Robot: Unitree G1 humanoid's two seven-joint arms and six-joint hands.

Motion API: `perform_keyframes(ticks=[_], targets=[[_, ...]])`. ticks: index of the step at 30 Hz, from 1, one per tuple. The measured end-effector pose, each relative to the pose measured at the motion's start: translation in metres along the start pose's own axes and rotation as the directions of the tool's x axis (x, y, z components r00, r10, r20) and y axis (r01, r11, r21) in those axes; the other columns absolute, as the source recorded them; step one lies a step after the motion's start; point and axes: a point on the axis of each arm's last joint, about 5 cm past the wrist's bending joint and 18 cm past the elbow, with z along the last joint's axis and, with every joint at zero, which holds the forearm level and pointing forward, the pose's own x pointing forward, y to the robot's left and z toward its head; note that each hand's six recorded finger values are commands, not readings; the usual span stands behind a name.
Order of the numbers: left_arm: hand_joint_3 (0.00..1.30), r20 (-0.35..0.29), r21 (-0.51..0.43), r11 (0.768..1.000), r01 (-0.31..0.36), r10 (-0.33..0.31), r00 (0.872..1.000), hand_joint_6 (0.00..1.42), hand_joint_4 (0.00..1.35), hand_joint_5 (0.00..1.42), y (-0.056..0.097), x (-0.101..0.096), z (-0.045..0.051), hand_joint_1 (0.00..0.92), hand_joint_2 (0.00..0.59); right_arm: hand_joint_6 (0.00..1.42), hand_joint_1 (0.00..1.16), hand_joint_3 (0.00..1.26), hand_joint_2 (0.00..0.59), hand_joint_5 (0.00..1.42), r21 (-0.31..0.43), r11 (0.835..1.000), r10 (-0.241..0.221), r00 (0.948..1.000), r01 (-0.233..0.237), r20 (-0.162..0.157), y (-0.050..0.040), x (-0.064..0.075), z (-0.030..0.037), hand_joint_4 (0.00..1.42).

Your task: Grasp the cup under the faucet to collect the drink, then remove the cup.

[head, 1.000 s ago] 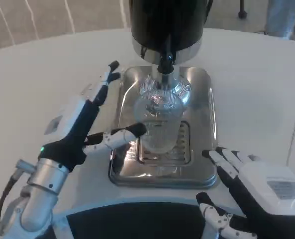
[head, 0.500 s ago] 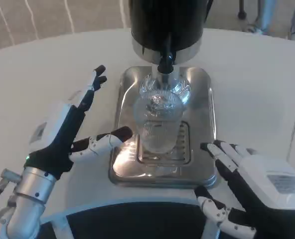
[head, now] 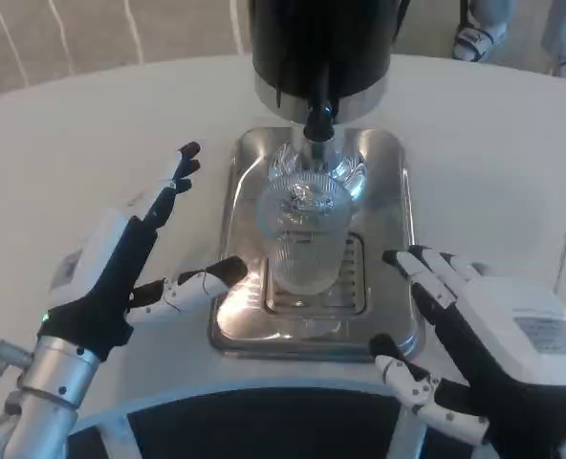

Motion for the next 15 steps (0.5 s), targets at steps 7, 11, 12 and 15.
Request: perform_keyframes(ticks=[7,11,12,15], targets=[[0.07,0.003,0.008,1.000,-0.006,0.006,1.000,0.12,0.05,0.15,0.0029,-0.0016,0.0001,0.115,0.068,0.00,0.20,0.05,0.509,0.00,0.007,1.000,-0.017,0.9998,0.017,0.009,-0.0013,0.0012,0.0003,0.00],[0.07,0.005,0.014,1.000,-0.005,0.005,1.000,0.12,0.05,0.15,0.0043,-0.0022,0.0006,0.121,0.070,0.00,0.20,0.05,0.510,0.00,0.013,1.000,-0.023,0.9997,0.023,0.006,-0.0013,0.0014,0.0003,0.00],[0.07,0.004,0.015,1.000,-0.005,0.005,1.000,0.12,0.05,0.15,0.0045,-0.0032,0.0005,0.122,0.070,0.00,0.20,0.05,0.510,0.00,0.017,0.999,-0.027,0.9996,0.027,0.006,-0.0014,0.0020,0.0004,0.00],[0.08,-0.010,0.023,1.000,-0.001,0.001,1.000,0.11,0.05,0.14,0.0047,-0.0062,-0.0001,0.127,0.071,0.00,0.21,0.04,0.509,0.00,0.050,0.998,-0.045,0.9989,0.045,0.011,-0.0026,0.0066,0.0013,0.00]])
